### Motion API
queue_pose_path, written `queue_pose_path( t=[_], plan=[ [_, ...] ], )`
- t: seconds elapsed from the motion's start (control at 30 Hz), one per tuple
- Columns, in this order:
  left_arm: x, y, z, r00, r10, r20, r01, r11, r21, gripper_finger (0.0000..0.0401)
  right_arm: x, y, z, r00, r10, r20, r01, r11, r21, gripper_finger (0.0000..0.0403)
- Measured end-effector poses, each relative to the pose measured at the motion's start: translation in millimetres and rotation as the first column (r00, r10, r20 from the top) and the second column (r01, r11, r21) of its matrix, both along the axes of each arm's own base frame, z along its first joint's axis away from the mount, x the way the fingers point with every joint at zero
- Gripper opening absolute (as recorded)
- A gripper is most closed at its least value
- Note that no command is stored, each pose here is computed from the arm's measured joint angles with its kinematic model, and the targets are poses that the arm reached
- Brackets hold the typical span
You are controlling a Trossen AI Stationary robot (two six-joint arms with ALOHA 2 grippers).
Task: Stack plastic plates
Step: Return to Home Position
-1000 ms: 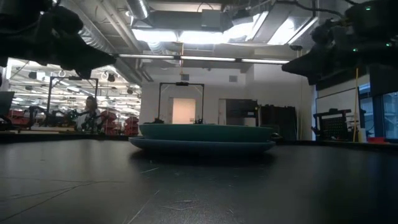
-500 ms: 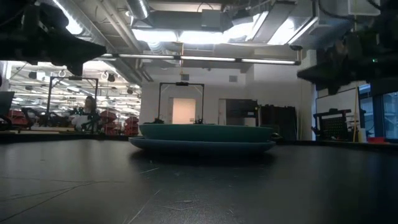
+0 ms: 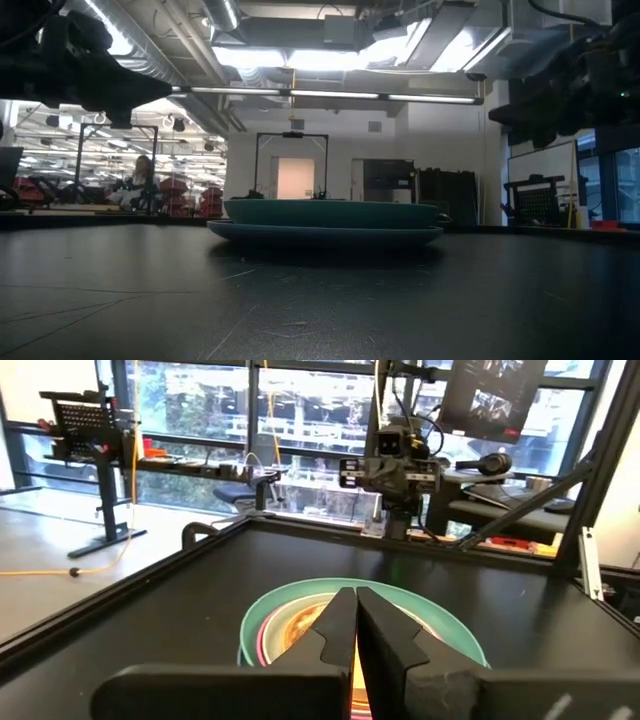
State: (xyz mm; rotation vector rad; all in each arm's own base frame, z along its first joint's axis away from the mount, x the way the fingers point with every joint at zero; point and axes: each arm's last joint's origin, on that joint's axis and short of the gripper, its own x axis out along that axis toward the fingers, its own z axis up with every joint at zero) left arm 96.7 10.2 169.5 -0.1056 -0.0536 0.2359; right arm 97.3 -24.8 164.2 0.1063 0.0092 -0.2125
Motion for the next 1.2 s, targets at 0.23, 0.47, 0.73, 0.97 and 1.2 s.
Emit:
queue_pose_path(
  t=[0.23,0.47,0.73,0.97,1.2],
  plan=[
    [0.0,0.1,0.0,1.0,0.004,0.0,-0.004,1.0,0.0,0.0006,1.4,6.2,-0.3,0.999,0.05,-0.003,-0.05,0.999,0.002,0.0005],
    [0.0,0.1,0.0,1.0,0.004,0.0,-0.004,1.0,0.0,0.0006,1.4,6.3,-0.3,0.999,0.053,-0.003,-0.053,0.999,0.002,0.0005],
    [0.0,0.1,0.0,1.0,0.004,0.0,-0.004,1.0,0.001,0.0006,1.4,6.4,-0.3,0.998,0.056,-0.003,-0.056,0.998,0.003,0.0005],
    [0.0,0.1,0.0,1.0,0.004,0.0,-0.004,1.0,0.001,0.0006,1.4,6.4,-0.3,0.998,0.057,-0.003,-0.057,0.998,0.003,0.0005],
    [0.0,0.1,0.1,1.0,0.004,0.001,-0.004,1.0,0.001,0.0006,1.4,6.3,-0.4,0.998,0.056,-0.003,-0.056,0.998,0.004,0.0005]
  ],
)
